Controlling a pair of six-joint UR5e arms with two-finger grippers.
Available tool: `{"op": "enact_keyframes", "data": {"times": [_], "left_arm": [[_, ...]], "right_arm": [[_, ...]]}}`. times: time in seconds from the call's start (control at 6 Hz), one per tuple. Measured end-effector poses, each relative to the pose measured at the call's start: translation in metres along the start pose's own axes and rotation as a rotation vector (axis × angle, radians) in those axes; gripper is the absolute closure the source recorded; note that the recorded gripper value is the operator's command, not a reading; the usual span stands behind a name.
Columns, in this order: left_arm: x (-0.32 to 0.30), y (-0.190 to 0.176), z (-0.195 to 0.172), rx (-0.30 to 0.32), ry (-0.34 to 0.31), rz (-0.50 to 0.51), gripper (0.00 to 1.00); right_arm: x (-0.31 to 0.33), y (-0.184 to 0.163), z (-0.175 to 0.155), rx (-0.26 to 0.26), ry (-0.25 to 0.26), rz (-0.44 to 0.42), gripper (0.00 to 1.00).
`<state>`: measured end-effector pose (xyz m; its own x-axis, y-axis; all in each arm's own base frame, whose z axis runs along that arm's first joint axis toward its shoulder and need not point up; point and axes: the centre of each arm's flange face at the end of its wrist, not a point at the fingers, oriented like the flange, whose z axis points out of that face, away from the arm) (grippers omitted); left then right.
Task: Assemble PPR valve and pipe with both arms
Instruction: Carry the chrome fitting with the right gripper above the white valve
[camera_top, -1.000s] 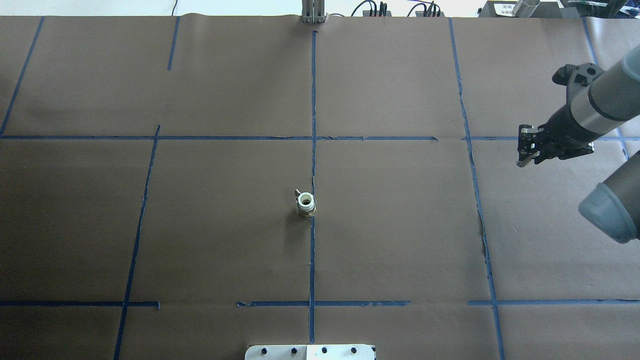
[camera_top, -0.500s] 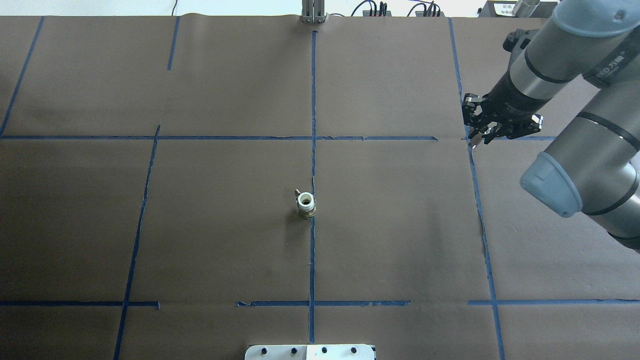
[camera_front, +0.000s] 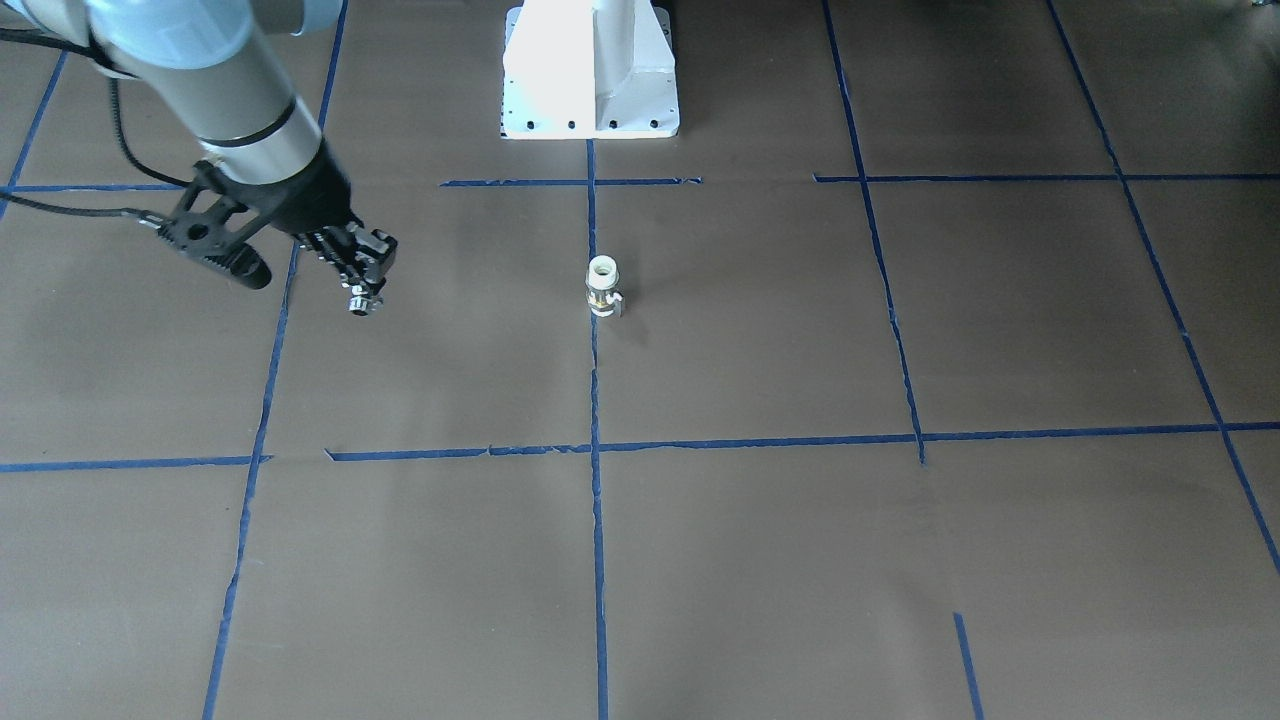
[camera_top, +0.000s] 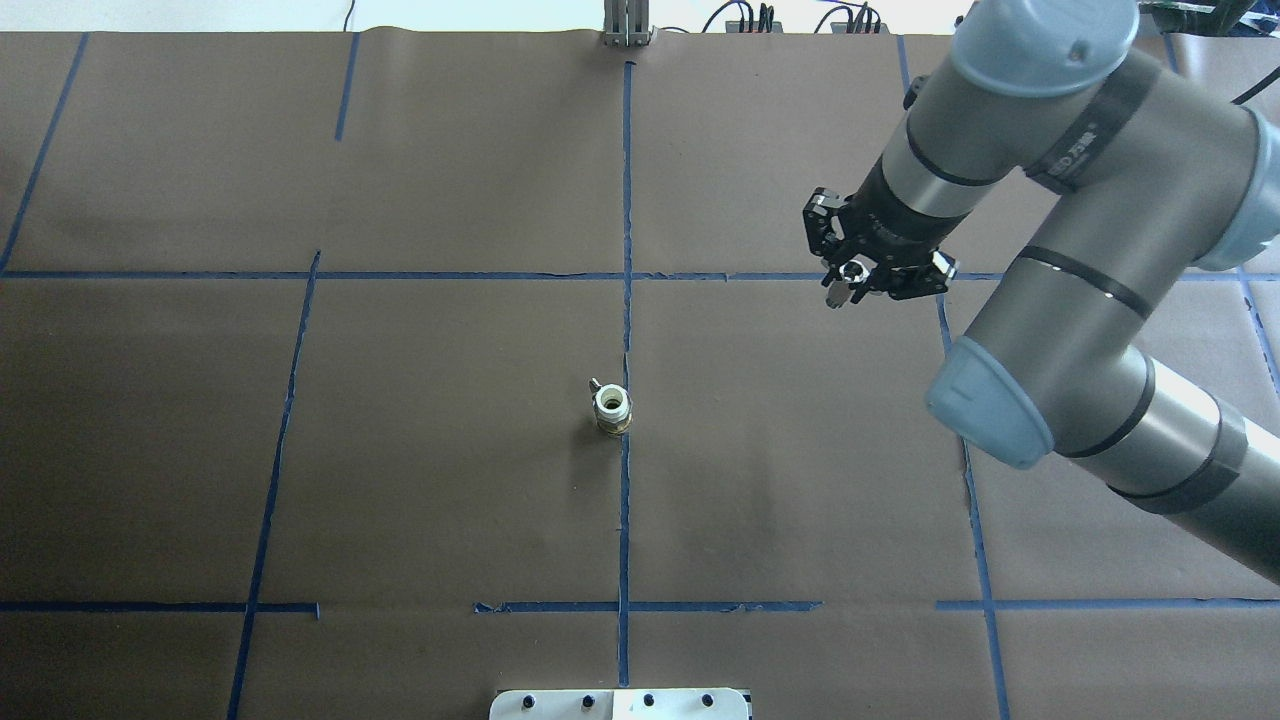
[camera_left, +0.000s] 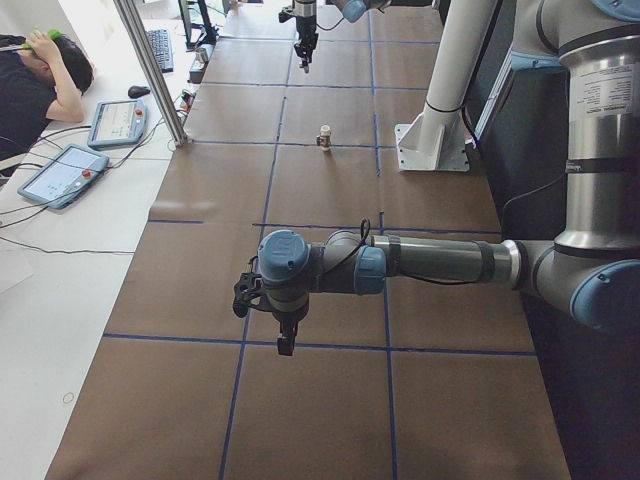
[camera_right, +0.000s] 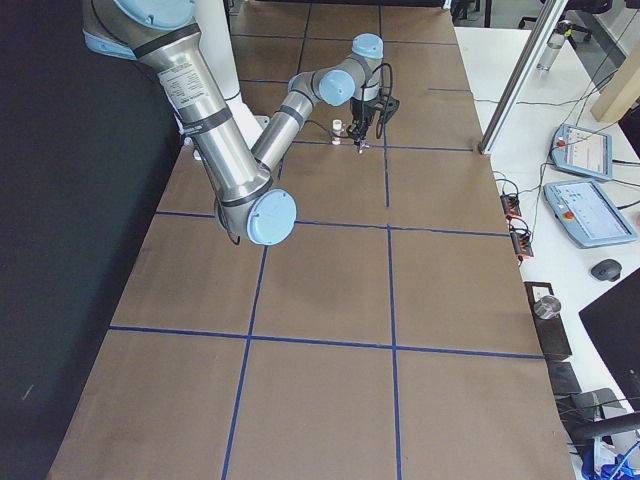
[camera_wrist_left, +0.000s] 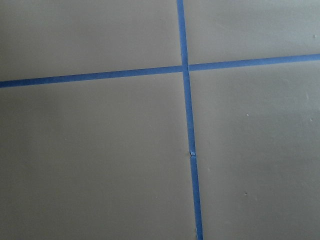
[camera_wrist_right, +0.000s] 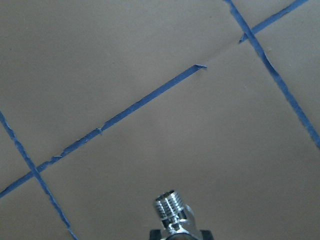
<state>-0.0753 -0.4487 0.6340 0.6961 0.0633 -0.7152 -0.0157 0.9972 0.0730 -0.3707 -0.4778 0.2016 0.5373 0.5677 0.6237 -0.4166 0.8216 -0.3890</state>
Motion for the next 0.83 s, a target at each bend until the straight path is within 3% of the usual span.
{"op": "enact_keyframes", "data": {"times": [0.5, 0.83], "left_arm": [[0.0, 0.0, 0.001, -0.002, 0.0, -0.006, 0.0], [-0.001, 0.001, 0.001, -0.002, 0.0, -0.006, 0.0]], "right_arm": [[-0.102, 0.086, 0.016, 0.022, -0.016, 0.229, 0.99], [-0.16, 0.115, 0.034, 0.036, 0.022, 0.301, 0.99]]}}
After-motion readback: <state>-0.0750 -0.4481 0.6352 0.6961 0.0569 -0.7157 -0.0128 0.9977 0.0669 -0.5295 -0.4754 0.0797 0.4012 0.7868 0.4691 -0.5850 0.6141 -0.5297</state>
